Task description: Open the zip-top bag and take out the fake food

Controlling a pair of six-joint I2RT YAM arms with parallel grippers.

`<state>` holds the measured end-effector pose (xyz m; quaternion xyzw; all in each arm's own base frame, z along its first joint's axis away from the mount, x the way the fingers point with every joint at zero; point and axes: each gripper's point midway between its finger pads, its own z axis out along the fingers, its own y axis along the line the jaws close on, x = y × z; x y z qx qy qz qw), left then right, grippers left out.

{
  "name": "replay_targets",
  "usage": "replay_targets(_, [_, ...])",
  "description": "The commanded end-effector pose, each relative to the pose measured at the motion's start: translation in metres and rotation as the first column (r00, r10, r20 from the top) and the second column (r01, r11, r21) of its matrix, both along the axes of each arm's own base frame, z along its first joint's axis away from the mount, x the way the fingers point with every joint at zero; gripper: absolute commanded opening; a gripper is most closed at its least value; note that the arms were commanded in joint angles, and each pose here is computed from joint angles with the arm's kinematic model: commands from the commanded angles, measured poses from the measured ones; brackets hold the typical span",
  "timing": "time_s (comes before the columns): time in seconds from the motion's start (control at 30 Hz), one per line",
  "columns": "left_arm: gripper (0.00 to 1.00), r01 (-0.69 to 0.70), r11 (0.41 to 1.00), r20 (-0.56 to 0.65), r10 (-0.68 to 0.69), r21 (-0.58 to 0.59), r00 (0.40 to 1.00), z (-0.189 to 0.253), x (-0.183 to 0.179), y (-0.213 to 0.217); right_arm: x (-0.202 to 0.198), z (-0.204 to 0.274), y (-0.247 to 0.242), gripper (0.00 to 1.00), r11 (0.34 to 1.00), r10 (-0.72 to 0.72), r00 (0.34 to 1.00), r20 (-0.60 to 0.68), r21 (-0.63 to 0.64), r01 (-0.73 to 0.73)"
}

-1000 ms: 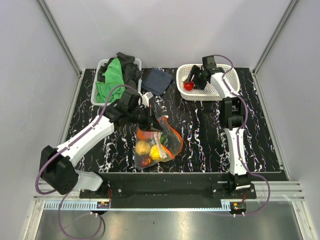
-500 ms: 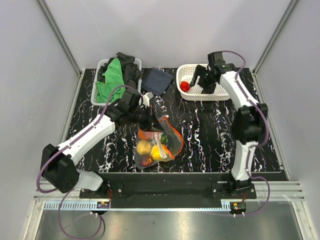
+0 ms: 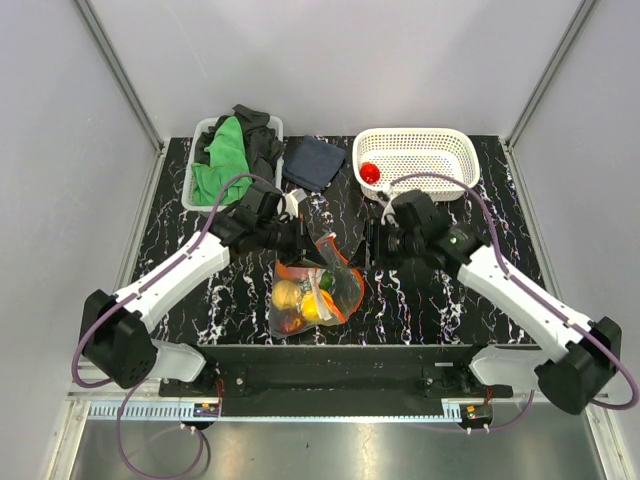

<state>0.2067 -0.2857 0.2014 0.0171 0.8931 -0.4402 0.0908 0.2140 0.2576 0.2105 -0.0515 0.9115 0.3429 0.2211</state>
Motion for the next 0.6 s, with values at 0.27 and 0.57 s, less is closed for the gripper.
replay_targets(0.27, [0.0, 0.006, 0.991, 0.03, -0.002, -0.135, 1.0, 0.034, -0.002, -0.017, -0.01, -0.035, 0.049, 0.47, 0.988, 0.088, 0.994, -0.068, 0.137, -0.078])
replay_targets(0.57, [0.0, -0.001, 0.985, -0.008, -0.001, -0.17, 1.0, 0.034, -0.002, -0.038, -0.015, -0.094, 0.066, 0.64, 0.976, 0.102, 0.978, -0.181, 0.21, -0.063])
